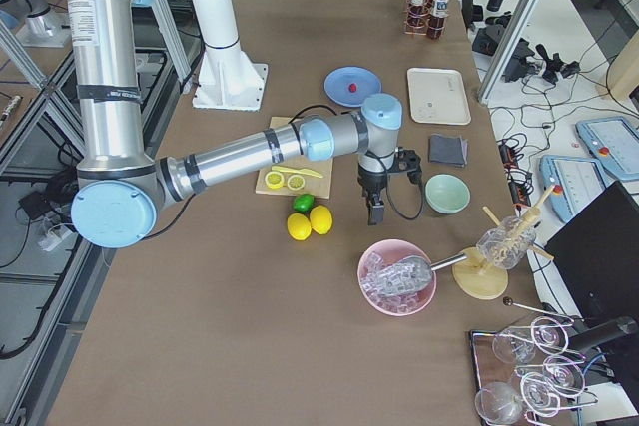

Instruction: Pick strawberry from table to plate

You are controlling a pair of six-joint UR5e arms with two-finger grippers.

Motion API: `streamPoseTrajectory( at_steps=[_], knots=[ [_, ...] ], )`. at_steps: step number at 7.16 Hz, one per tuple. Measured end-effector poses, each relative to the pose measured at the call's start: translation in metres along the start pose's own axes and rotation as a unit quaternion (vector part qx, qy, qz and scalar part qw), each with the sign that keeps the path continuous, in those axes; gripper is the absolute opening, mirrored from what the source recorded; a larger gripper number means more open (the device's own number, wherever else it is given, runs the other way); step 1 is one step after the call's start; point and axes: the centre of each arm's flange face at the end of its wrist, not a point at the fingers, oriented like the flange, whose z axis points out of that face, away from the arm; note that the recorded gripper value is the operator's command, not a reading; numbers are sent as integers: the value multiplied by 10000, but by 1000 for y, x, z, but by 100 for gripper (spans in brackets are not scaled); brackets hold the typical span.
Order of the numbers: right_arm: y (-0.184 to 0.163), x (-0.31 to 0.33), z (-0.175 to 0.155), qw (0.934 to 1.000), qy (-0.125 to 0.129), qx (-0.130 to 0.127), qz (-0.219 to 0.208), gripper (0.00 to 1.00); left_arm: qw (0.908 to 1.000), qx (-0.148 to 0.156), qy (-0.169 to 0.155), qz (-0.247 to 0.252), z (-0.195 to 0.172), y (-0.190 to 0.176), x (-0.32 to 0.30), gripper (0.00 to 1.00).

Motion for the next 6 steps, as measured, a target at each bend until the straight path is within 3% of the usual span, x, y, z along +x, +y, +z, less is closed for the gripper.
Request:
streamPoseTrajectory(
  at_steps=[2,4,6],
  knots=[
    [43,85,12,9994,-60,-160,-303,100,10000,-1,1,4,0,0,0,99],
    [85,145,35,9991,-172,-210,-314,100,10000,-4,2,4,0,-1,0,99],
    [139,192,77,9997,-165,-6,-199,100,10000,-10,7,-17,1,-1,-1,99]
  ],
)
